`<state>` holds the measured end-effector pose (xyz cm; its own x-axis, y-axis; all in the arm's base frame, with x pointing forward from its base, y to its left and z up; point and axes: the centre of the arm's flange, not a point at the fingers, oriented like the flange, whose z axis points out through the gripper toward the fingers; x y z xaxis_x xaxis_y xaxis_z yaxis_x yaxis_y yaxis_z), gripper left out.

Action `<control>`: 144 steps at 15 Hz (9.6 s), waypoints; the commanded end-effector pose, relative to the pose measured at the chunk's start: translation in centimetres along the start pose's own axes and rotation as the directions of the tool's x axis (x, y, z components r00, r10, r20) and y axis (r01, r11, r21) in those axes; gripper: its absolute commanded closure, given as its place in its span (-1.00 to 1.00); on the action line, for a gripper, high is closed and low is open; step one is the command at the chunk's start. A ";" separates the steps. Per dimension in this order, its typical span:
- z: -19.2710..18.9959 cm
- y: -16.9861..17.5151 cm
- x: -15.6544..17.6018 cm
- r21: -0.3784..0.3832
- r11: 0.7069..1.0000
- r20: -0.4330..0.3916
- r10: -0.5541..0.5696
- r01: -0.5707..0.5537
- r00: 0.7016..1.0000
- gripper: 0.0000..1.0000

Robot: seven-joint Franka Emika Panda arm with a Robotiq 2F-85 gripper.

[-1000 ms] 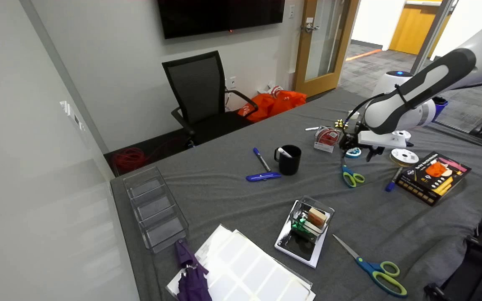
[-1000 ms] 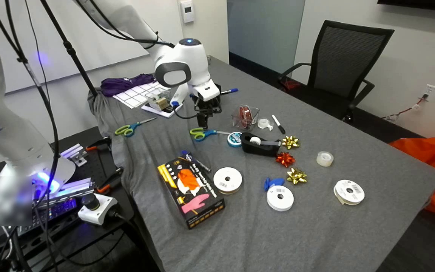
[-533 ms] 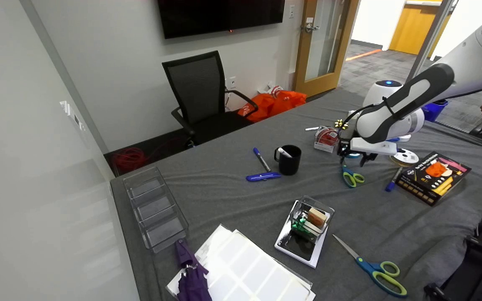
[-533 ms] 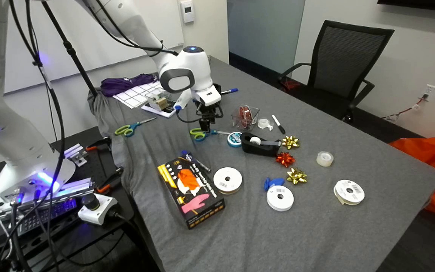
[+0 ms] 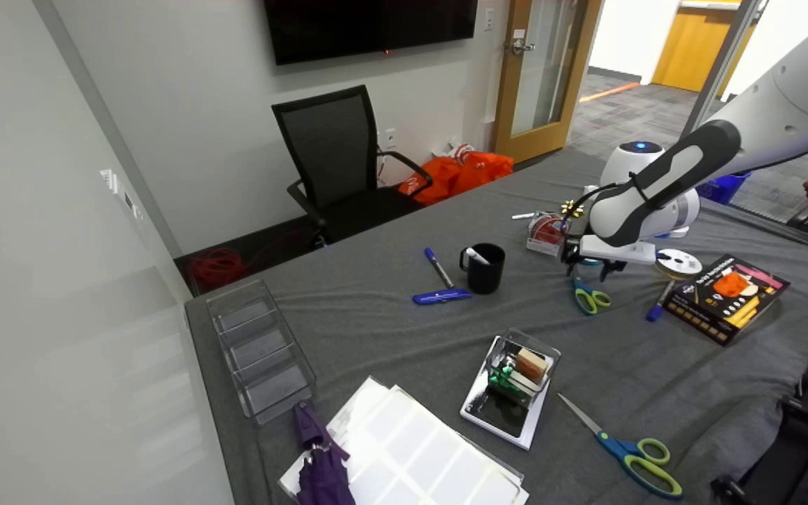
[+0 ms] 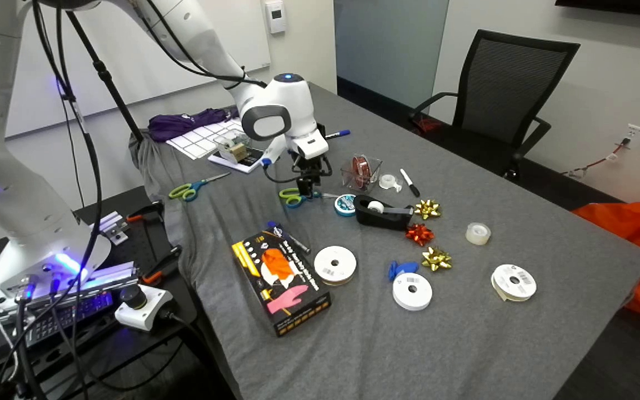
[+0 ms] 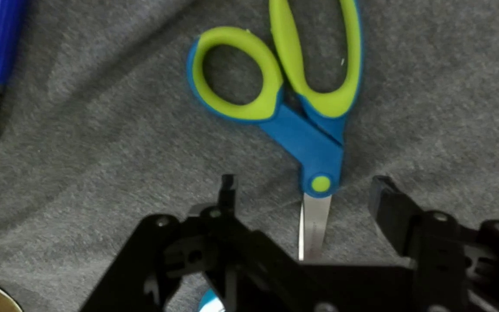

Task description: Lift the scissors to the right from the table and put it in the black stationary cup

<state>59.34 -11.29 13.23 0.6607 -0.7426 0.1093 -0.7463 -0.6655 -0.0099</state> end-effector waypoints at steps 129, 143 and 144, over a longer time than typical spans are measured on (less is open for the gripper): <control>-5.1 -16.0 2.5 0.107 0.749 0.724 0.391 -0.654 0.568 0.88; -5.3 -15.6 3.1 0.082 0.758 0.701 0.418 -0.647 0.578 -0.95; -5.5 -15.5 3.0 0.083 0.764 0.699 0.414 -0.640 0.584 -1.00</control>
<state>72.25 -2.55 18.69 0.1282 -0.7547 -0.6435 -0.9864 -0.0295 -0.1620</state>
